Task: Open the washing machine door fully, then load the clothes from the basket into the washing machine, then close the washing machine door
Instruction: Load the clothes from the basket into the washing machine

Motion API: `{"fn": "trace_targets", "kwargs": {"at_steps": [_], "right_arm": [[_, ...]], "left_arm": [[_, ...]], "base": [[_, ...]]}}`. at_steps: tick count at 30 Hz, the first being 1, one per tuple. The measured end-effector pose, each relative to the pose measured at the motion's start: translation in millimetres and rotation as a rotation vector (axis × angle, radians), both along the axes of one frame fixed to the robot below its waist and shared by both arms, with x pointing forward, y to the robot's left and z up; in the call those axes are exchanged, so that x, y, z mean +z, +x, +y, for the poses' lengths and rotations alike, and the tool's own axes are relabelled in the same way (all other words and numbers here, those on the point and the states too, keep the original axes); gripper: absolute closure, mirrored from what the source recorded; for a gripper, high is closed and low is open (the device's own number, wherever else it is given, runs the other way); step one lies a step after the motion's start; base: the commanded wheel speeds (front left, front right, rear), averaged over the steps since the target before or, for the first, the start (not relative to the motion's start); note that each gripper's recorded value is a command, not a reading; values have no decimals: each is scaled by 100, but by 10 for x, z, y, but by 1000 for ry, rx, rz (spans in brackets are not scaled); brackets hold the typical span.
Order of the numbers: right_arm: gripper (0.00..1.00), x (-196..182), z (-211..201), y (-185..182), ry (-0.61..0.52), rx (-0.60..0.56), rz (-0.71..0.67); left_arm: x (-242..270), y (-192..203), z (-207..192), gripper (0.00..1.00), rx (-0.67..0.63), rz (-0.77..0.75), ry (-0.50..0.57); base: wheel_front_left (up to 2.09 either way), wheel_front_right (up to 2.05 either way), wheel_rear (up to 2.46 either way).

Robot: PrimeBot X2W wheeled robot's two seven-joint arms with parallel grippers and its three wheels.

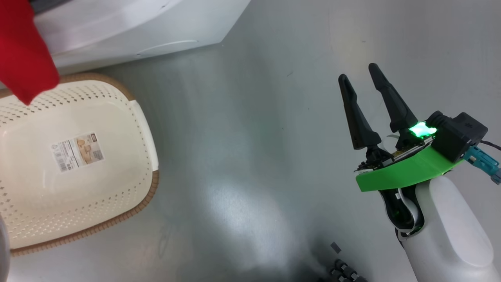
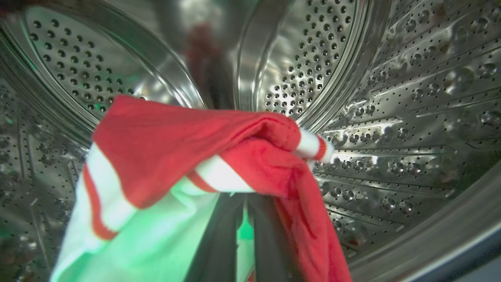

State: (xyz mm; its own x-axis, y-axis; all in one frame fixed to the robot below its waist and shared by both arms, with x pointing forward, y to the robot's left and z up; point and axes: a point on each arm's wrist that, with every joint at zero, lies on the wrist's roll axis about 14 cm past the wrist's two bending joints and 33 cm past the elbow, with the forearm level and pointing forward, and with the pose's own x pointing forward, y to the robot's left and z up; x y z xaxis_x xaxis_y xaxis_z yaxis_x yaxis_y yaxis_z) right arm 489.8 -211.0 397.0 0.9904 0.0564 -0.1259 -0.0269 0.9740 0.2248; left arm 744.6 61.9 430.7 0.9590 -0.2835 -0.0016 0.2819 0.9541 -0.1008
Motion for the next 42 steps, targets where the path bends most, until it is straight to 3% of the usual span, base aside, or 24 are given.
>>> {"fn": "trace_targets", "kwargs": {"at_steps": [7,9,11,25,42], "right_arm": [[0,-39,56,21,10,13,4],[0,-37,75,31,13,18,2],[0,-36,91,39,15,23,1],[0,97,156,66,19,47,-31],[0,239,271,111,33,80,-69]], "left_arm": [[-397,-109,39,100,2,132,32],[-447,-139,59,60,-1,153,37],[-458,-152,78,0,2,166,35],[-186,-239,99,0,-4,127,14],[-155,-686,235,0,-28,64,23]], "base": [[0,0,0],[0,0,0],[0,0,0],[0,0,0],[0,0,0]]}}
